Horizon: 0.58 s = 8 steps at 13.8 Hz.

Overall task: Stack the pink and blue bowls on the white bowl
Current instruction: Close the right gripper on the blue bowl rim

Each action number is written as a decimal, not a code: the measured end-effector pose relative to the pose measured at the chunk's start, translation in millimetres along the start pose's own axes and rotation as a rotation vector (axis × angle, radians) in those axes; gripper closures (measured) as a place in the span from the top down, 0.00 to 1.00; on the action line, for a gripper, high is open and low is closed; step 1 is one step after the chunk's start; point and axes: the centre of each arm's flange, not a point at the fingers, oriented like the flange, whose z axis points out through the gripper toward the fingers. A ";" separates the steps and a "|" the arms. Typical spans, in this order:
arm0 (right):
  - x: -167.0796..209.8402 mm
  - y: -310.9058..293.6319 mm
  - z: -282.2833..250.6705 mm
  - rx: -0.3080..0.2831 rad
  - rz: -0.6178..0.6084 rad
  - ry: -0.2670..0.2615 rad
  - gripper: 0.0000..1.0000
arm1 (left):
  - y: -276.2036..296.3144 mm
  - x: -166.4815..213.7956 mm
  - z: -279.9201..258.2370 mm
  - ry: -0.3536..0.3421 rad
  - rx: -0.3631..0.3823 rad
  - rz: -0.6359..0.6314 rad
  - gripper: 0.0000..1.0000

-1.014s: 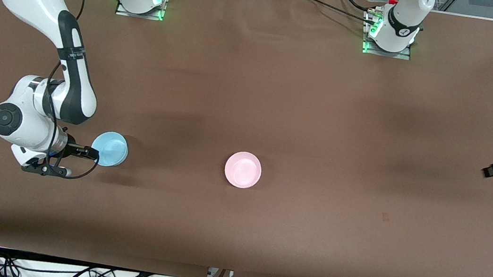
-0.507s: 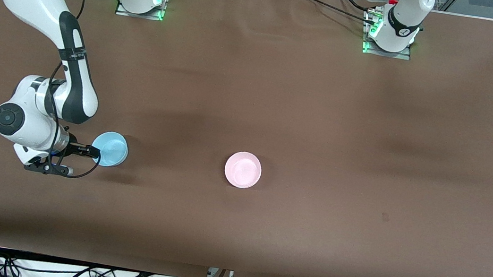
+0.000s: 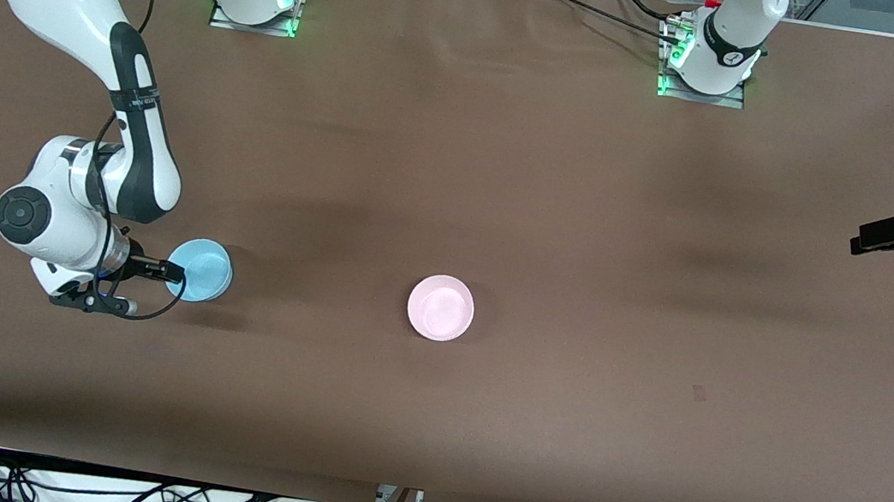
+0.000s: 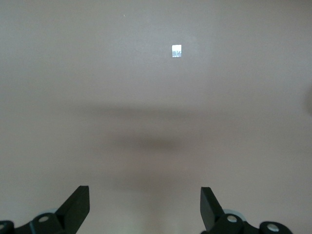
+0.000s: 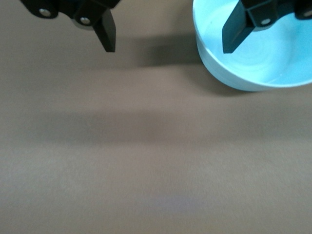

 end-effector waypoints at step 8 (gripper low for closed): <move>-13.2 -9.8 -2.1 0.015 -0.012 -0.016 0.94 | 7.1 -3.4 9.1 -0.020 0.001 0.012 1.00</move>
